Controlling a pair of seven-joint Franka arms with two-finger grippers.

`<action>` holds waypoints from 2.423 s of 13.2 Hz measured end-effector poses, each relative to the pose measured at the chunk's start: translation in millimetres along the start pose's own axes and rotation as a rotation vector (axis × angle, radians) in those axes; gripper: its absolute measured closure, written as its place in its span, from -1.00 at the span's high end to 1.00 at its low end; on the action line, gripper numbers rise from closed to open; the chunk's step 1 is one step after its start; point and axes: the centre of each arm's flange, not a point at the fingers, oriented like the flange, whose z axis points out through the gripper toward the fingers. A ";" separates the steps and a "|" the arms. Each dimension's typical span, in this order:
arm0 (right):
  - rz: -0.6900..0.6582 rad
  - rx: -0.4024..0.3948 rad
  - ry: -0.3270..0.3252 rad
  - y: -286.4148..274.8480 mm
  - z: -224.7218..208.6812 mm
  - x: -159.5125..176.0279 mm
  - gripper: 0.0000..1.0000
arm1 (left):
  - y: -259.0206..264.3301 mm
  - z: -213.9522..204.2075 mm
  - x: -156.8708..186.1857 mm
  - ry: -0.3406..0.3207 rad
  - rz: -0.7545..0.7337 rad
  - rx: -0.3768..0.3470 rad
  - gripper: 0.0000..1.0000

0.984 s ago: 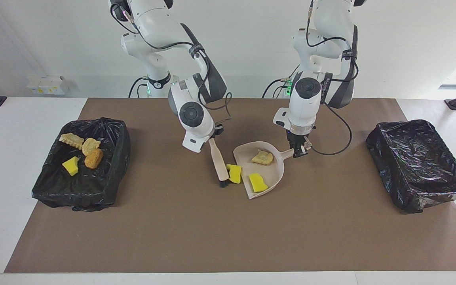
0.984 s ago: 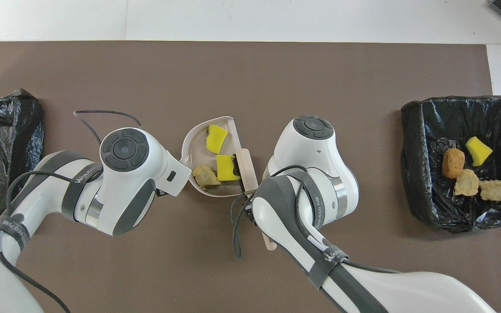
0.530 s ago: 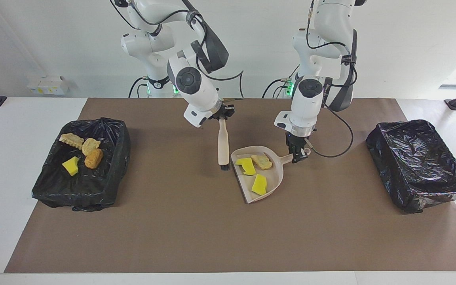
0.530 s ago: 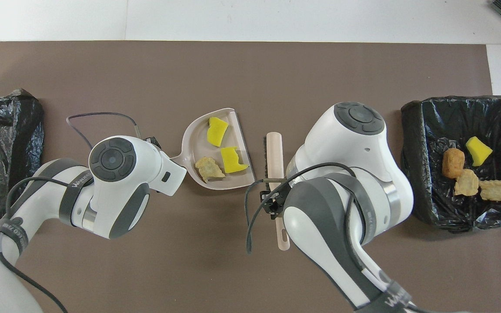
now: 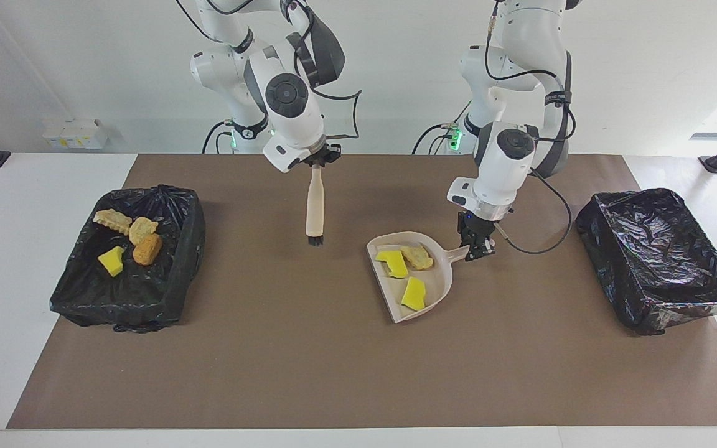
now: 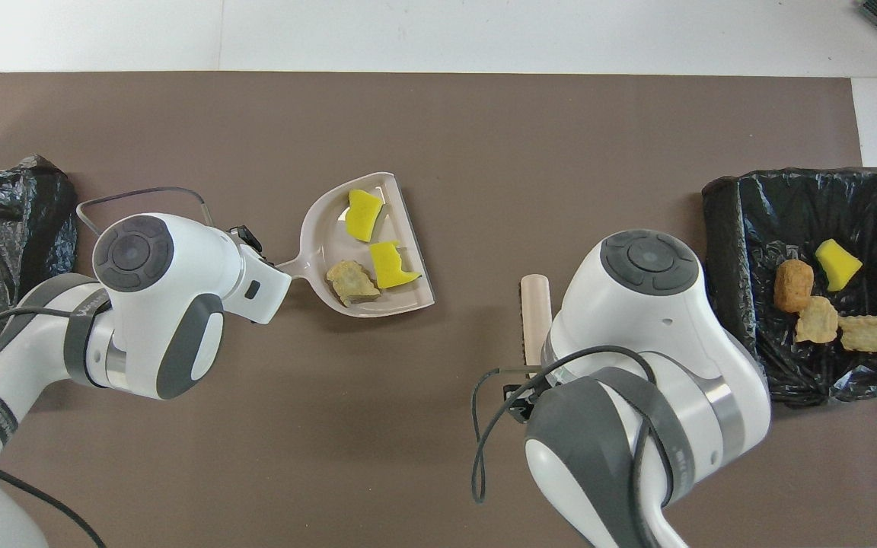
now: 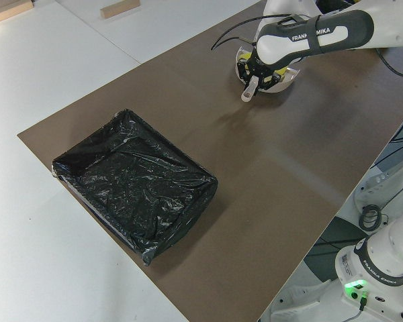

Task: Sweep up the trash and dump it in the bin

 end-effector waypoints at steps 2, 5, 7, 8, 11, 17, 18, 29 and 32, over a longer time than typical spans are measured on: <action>0.000 -0.009 0.023 -9.2 15.7 -12.6 -0.47 | -19.9 -31.4 -4.8 -0.012 -0.015 -0.021 -0.37; 0.010 -0.008 0.067 -40.7 32.5 -25.1 -0.47 | -53.0 -71.6 -33.6 -0.017 0.001 -0.029 -0.37; 0.008 0.012 0.078 -56.6 41.9 -26.1 -0.47 | -72.7 -87.9 -65.2 -0.009 0.015 -0.040 -0.37; 0.010 0.016 0.079 -64.3 47.6 -26.2 -0.47 | -82.8 -95.6 -85.1 -0.003 0.029 -0.045 -0.37; -0.001 0.010 0.089 -91.6 68.5 -29.8 -0.47 | -105.5 -105.7 -153.2 0.008 0.080 -0.058 -0.37; -0.004 0.014 0.128 -140.6 111.9 -35.6 -0.47 | -124.7 -128.3 -311.6 0.057 0.174 -0.071 -0.37; -0.005 0.021 0.136 -142.4 112.3 -34.3 -0.47 | -125.0 -134.9 -339.7 0.057 0.194 -0.061 -0.37; -0.016 0.007 0.120 -157.9 133.5 -23.9 -0.47 | -162.2 -203.5 -508.1 -0.344 0.329 0.008 -0.37; -0.008 0.006 0.117 -156.5 137.0 -19.1 -0.47 | -177.8 -191.1 -467.8 -0.540 0.393 -0.047 -0.37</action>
